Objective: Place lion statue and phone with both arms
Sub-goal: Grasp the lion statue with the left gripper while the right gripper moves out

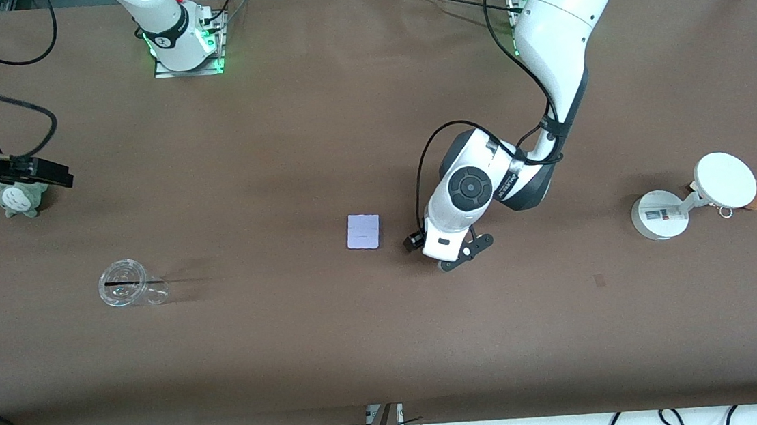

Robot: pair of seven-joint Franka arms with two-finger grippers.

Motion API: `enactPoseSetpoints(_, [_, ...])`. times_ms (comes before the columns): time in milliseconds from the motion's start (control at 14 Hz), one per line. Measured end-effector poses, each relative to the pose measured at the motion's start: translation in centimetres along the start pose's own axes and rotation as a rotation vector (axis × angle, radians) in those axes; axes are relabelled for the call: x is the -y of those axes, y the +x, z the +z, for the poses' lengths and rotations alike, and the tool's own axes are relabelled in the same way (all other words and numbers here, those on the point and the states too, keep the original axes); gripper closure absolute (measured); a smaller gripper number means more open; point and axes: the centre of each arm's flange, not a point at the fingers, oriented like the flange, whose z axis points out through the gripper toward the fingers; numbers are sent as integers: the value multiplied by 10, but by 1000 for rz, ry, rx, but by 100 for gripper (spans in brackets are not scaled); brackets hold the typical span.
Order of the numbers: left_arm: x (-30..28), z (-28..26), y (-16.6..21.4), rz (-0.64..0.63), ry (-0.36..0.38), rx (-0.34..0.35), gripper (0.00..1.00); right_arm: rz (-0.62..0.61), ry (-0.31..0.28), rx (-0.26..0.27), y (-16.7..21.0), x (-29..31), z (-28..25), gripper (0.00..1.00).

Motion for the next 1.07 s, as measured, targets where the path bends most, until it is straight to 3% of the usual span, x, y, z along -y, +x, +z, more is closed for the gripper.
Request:
enactPoseSetpoints(357, [-1,-1,0,27,14,-29,67,19,-1,21,8,-10,12,0])
enactPoseSetpoints(714, [0,-19,16,82,2,-57,67,10,4,38,15,-5,23,0])
enactPoseSetpoints(1071, [41,-71,59,158,63,-31,67,-7,-1,16,38,88,69,0])
